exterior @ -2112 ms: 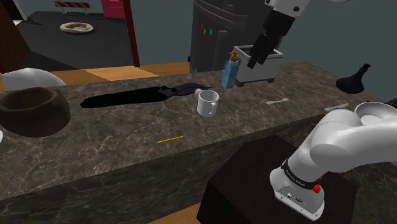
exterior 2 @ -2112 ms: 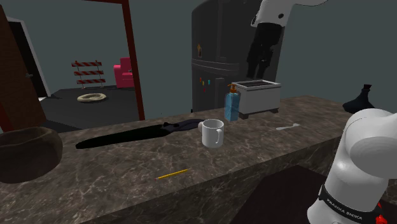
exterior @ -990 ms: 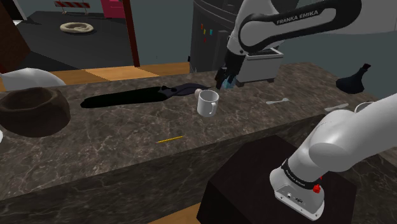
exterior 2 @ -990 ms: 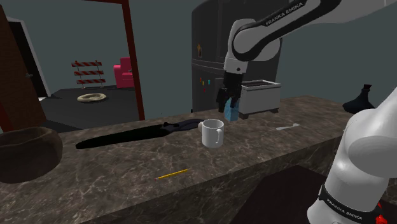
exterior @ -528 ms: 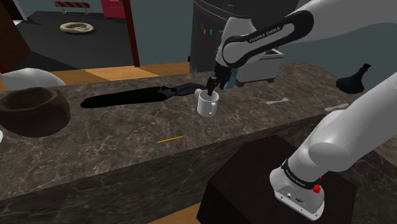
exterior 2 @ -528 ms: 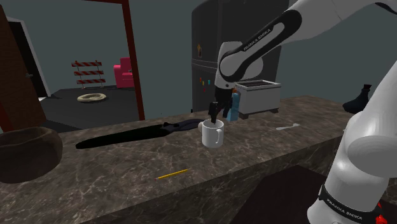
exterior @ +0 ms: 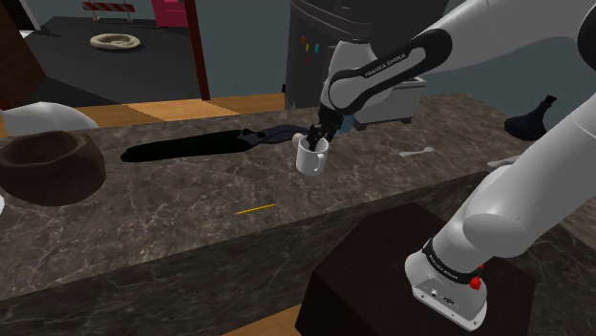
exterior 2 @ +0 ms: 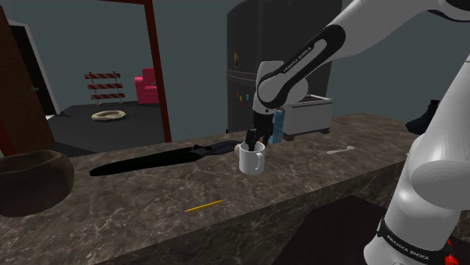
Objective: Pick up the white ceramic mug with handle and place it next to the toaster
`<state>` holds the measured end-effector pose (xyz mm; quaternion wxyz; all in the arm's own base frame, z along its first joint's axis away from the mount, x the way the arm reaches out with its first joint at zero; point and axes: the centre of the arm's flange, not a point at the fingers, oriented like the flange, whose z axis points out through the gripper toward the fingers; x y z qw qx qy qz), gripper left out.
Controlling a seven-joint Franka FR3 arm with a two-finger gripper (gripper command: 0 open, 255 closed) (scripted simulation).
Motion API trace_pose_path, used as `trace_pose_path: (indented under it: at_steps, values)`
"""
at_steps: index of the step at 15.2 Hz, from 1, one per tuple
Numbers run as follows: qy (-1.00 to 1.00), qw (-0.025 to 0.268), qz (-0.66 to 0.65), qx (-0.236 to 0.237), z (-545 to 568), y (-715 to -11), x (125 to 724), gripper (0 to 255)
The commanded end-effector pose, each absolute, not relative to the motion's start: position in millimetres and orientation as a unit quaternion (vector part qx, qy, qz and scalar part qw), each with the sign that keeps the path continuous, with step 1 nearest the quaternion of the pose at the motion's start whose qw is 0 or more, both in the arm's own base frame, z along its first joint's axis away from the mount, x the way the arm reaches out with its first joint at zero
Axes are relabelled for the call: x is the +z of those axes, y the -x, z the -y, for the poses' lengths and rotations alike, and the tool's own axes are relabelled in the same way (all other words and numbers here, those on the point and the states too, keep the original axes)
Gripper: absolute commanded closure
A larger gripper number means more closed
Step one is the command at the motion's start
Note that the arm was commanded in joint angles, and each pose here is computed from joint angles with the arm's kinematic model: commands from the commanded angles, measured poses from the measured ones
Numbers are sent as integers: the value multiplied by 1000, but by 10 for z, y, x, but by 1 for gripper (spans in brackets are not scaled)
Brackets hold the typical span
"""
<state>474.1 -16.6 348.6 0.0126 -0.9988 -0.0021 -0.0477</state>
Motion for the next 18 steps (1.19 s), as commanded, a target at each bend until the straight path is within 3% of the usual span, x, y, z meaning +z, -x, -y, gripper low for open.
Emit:
trace_pose_path:
  at_steps: [1, 5, 6, 18]
  values:
    - [999, 13, 2, -48, 167, -4741, 3473, 0]
    - [999, 13, 2, -48, 167, -4741, 3474, 0]
    - [999, 13, 2, -48, 167, -4741, 3474, 255]
    - [999, 13, 2, -48, 167, -4741, 3632, 255]
